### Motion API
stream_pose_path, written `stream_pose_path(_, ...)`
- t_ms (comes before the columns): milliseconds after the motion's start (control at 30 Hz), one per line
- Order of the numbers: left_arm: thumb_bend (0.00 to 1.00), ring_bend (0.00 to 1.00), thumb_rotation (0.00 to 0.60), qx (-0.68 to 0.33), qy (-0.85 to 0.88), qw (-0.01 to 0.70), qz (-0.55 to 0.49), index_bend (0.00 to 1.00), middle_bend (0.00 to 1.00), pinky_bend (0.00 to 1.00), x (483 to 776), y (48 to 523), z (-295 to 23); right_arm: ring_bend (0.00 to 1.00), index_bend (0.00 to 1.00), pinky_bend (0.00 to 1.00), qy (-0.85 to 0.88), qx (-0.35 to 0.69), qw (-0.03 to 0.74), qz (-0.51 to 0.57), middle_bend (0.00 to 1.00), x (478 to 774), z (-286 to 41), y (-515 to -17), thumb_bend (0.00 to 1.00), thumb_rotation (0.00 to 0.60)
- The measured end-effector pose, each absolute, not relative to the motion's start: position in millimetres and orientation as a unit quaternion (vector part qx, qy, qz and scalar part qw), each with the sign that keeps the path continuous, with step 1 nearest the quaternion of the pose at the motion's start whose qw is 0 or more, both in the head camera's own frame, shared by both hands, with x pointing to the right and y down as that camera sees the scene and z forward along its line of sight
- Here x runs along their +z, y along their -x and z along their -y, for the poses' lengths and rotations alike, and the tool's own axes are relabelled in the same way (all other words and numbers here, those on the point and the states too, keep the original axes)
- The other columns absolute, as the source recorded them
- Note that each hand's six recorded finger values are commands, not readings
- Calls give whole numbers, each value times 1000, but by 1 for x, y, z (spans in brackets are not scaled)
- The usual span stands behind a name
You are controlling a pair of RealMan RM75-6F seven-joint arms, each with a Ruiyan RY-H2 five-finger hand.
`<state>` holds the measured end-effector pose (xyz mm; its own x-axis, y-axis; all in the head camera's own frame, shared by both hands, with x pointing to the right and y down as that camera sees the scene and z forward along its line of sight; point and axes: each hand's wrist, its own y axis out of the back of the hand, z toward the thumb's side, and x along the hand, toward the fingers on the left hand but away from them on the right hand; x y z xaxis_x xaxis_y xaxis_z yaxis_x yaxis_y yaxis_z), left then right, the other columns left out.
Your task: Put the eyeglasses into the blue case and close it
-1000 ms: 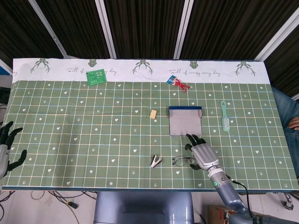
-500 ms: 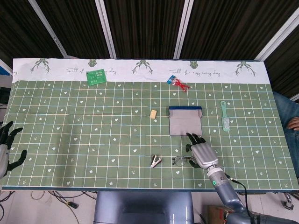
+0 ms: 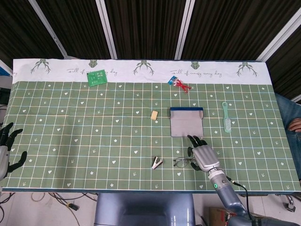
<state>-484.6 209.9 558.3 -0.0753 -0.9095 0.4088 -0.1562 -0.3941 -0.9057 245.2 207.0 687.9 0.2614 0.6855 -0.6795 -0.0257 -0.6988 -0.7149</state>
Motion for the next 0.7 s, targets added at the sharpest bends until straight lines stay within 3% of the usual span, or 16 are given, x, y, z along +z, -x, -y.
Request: stream_pose_path(700, 384, 0, 600, -584, 596, 323, -446, 151, 0, 0, 559, 485, -209, 42, 555, 194, 729, 568, 313, 220, 26, 695, -207, -243, 403, 600)
